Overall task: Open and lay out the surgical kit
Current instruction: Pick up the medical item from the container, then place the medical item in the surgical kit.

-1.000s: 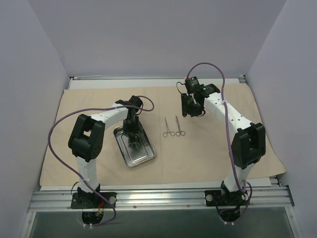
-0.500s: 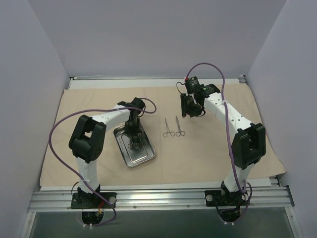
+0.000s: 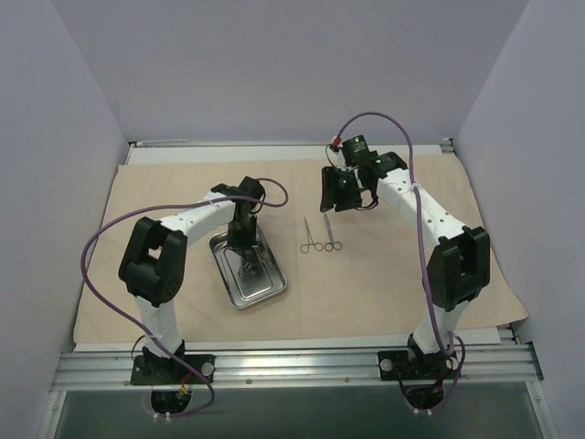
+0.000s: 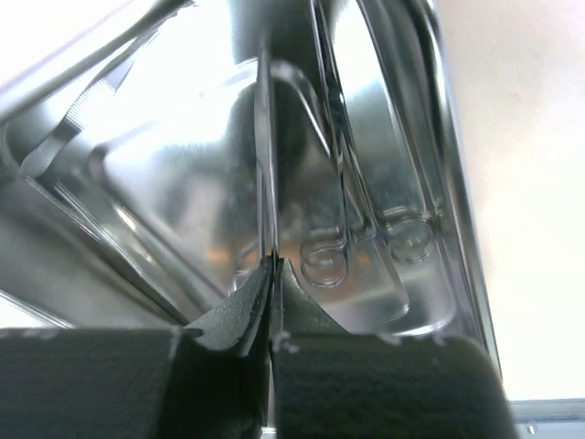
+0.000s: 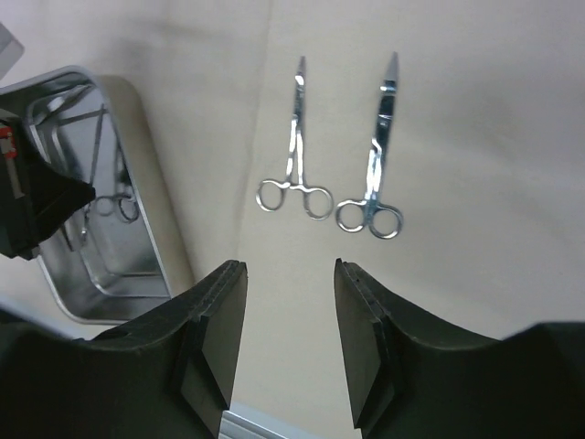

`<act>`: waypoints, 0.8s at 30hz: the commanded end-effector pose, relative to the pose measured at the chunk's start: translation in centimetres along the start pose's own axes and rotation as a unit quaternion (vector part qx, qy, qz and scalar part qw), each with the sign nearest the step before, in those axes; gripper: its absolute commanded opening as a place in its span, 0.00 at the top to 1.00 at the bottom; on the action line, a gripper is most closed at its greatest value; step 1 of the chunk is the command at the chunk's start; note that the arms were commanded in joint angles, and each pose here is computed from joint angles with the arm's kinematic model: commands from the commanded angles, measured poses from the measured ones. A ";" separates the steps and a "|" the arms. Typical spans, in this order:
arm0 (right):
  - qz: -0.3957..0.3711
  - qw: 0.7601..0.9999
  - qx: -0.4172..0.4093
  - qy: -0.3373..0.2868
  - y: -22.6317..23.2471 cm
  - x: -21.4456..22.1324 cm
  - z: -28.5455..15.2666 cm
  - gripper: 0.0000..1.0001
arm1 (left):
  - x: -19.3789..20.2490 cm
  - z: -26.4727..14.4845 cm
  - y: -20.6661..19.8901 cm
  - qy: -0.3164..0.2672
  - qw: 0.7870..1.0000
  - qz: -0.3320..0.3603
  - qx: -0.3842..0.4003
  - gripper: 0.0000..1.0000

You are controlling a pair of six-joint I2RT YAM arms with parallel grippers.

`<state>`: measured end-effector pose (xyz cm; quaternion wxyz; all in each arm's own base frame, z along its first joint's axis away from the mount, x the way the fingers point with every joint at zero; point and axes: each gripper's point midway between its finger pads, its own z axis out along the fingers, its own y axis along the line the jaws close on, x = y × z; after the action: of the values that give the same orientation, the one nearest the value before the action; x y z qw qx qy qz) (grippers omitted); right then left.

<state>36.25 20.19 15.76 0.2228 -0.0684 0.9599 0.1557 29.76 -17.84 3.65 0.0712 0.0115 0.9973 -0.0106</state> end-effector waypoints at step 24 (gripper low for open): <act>0.099 0.908 -0.407 -0.006 16.3 -2.2 -0.5 0.48 | -3.2 -16.1 -4.6 -0.096 0.966 -0.052 0.233 0.98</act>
<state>34.94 33.88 18.23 0.1612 -0.0535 0.8526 0.4943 29.64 -20.57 15.64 0.1242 -0.0205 0.9751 -0.1826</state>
